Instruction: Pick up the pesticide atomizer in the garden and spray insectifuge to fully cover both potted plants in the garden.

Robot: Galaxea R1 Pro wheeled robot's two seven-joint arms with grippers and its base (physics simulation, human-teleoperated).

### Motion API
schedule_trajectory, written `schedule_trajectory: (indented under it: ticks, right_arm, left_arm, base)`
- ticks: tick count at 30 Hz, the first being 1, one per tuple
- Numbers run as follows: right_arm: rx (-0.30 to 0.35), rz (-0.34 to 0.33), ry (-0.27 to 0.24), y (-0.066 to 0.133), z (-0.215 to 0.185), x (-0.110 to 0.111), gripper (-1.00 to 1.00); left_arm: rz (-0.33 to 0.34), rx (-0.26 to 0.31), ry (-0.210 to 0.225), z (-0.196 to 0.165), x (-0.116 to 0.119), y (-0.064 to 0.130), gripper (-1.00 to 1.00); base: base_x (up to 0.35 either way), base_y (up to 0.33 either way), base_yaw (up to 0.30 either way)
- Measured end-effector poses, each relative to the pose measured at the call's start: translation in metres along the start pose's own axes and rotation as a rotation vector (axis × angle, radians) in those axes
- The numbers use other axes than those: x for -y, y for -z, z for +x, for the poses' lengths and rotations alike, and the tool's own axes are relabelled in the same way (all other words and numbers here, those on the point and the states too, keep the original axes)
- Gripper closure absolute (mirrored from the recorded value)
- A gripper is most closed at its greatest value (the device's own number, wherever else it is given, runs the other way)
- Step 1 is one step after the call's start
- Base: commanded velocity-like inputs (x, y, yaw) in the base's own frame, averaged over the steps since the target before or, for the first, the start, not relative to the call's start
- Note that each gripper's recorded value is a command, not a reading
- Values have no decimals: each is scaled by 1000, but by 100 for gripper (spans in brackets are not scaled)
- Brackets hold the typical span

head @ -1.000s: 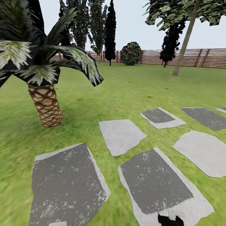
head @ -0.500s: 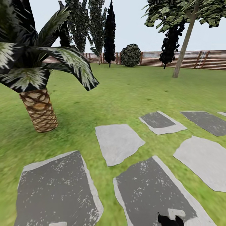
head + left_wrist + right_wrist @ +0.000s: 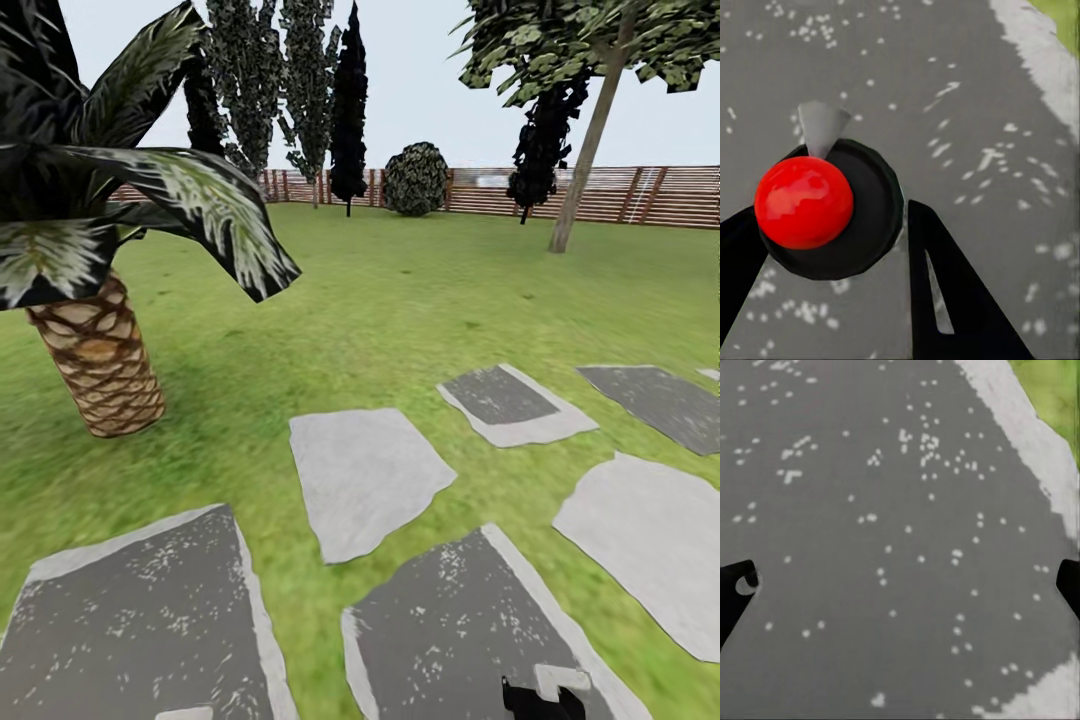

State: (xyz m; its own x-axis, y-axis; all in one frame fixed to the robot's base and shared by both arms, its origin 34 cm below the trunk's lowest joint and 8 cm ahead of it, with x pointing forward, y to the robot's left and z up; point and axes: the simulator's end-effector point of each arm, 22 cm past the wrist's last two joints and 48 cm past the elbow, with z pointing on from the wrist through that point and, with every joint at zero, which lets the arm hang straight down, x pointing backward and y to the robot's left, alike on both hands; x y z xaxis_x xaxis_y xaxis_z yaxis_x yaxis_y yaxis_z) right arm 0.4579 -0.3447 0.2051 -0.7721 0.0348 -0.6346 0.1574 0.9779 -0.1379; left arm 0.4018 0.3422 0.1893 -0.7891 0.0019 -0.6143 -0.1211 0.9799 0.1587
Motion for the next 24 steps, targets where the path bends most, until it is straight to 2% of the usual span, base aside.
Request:
schedule_trajectory:
  ticks: [24]
  right_arm:
    - [-2,0,1,0,1,0,-100]
  left_arm:
    - [0,0,-1,0,0,0,100]
  base:
    - [297,-155,0]
